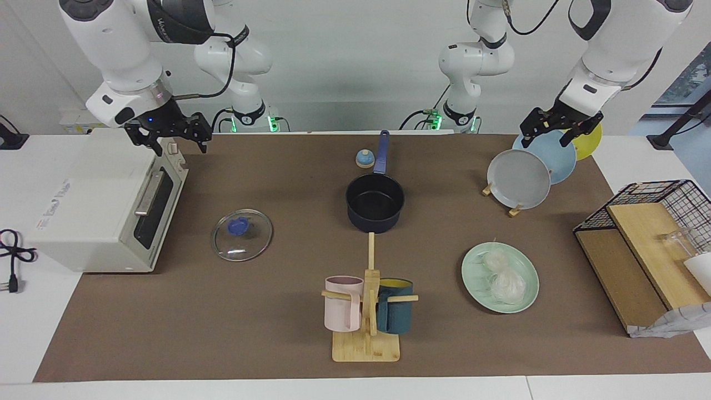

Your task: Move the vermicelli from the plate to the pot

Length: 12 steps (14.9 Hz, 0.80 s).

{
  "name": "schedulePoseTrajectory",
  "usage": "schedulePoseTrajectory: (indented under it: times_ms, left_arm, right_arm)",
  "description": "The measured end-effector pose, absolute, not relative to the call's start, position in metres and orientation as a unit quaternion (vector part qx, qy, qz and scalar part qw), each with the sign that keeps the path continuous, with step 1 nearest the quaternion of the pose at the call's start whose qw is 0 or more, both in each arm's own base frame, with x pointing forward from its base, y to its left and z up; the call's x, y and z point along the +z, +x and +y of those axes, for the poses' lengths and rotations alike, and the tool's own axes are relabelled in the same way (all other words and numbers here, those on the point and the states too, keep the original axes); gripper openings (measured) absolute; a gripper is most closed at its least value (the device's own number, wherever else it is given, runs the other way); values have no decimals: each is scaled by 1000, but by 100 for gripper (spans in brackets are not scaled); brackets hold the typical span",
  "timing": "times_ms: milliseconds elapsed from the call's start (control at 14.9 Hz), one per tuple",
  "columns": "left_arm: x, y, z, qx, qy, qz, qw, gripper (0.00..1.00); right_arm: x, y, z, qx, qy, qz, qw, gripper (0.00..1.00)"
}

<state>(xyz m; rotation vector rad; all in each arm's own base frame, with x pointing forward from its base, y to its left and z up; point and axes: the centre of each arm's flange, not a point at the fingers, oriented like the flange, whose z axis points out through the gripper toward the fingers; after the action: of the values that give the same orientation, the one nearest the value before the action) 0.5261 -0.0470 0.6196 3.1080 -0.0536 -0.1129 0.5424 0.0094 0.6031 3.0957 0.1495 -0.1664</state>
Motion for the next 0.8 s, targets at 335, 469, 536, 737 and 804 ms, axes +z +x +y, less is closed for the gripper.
schedulePoseTrajectory:
  times_ms: [335,469,536,737,804]
  left_arm:
    - [620,526,-47,-36,999,-17,16,100]
    - [620,526,-47,-36,999,-17,16,100]
    - [620,526,-47,-35,999,-17,16,100]
    - [621,531,-48,-21,999,-17,17,100]
    - [620,534,-48,-13,1000,-17,17,100]
  right_arm:
    - [603,542,9,-54,997,48,19,100]
    - [603,543,9,-52,997,48,19,100]
    - [604,544,10,-45,998,48,19,100]
    - [593,554,13,-17,998,51,14,100]
    - [585,559,15,-12,999,52,7,100]
